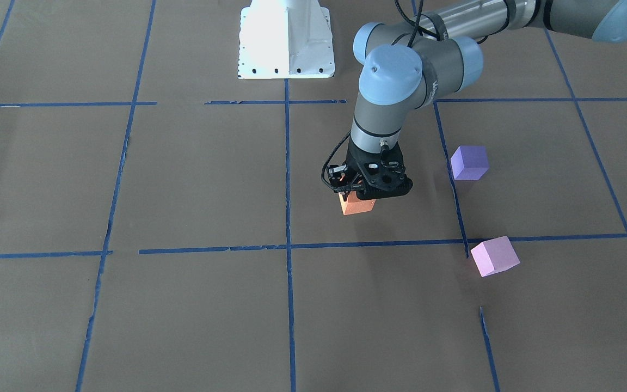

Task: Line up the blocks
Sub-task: 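Carry the orange cube toward the gap between pink and purple cubes, then lower the orange cube into line below the pink cube and release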

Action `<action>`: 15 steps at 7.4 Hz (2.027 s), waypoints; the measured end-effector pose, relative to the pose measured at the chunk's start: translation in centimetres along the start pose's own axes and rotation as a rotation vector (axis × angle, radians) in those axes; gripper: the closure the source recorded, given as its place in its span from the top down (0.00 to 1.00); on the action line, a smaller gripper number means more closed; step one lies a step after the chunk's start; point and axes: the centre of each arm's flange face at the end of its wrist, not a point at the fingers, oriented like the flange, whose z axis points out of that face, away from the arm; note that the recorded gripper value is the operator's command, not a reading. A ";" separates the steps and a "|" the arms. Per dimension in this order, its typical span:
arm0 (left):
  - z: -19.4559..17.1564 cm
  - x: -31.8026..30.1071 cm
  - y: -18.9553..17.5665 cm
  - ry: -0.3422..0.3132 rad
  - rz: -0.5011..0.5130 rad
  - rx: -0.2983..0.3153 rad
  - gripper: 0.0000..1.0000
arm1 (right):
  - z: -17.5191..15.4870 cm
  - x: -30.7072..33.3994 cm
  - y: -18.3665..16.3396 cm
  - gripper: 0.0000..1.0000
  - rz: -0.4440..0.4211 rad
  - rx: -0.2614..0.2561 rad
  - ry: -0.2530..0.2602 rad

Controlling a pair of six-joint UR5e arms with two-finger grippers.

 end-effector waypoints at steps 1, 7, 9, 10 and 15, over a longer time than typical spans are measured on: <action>-1.2 -1.6 -0.9 -0.016 0.028 0.005 0.00 | 0.0 0.0 0.0 1.00 0.000 0.000 0.000; 0.5 -21.1 -5.2 -0.061 0.148 -0.053 0.00 | 0.0 0.0 0.0 1.00 0.000 -0.001 0.000; 1.6 -23.9 -4.6 -0.044 0.143 -0.048 0.00 | 0.0 0.0 0.0 1.00 0.000 -0.001 0.000; 2.0 -24.4 -4.6 -0.040 0.140 -0.046 0.00 | 0.0 0.0 0.0 1.00 0.000 0.000 0.000; 6.2 -27.8 -4.5 -0.020 0.091 -0.038 0.00 | 0.0 0.0 0.0 1.00 0.000 -0.001 0.000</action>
